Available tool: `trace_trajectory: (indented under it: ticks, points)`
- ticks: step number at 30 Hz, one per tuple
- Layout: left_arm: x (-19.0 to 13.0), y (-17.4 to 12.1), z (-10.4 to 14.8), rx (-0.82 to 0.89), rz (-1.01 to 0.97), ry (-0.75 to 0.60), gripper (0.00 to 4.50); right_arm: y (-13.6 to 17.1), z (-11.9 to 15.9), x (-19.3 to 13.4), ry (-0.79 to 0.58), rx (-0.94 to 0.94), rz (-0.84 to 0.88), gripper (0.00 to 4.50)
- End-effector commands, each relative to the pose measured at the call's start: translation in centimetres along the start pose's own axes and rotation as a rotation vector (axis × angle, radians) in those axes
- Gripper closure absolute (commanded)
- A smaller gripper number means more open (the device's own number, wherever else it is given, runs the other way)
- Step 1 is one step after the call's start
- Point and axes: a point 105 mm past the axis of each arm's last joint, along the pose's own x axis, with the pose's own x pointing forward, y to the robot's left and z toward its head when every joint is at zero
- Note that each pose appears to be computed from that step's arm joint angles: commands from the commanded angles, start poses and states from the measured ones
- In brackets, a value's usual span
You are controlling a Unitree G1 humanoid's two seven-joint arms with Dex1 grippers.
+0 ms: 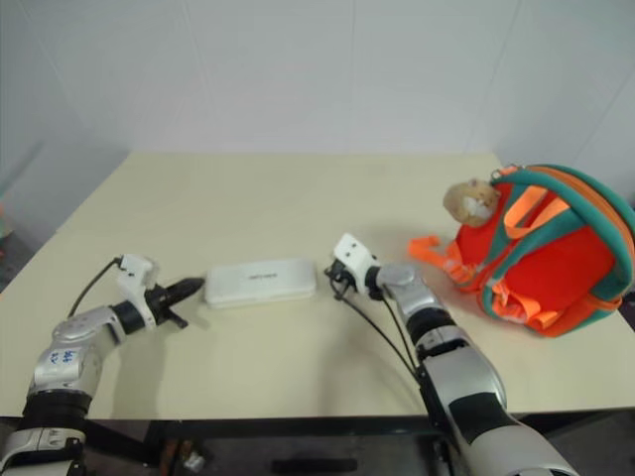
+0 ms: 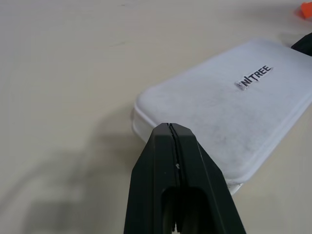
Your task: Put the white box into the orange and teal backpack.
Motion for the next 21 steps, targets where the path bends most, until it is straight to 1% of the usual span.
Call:
trace_trajectory:
  ticks: [1,11,21]
  points:
    - [0.5,-0.7,0.5,0.015,-0.024,-0.017,4.48,0.6,1.1,0.4,-0.045,-0.006,0.025,4.5]
    - [1.3,-2.0,0.5,0.018,-0.072,-0.019,4.48,2.0,0.5,0.5,-0.033,0.006,0.09,4.5]
    - [2.3,-3.9,0.2,0.008,-0.172,-0.011,4.48,2.7,0.0,-1.6,-0.025,0.019,0.115,4.5]
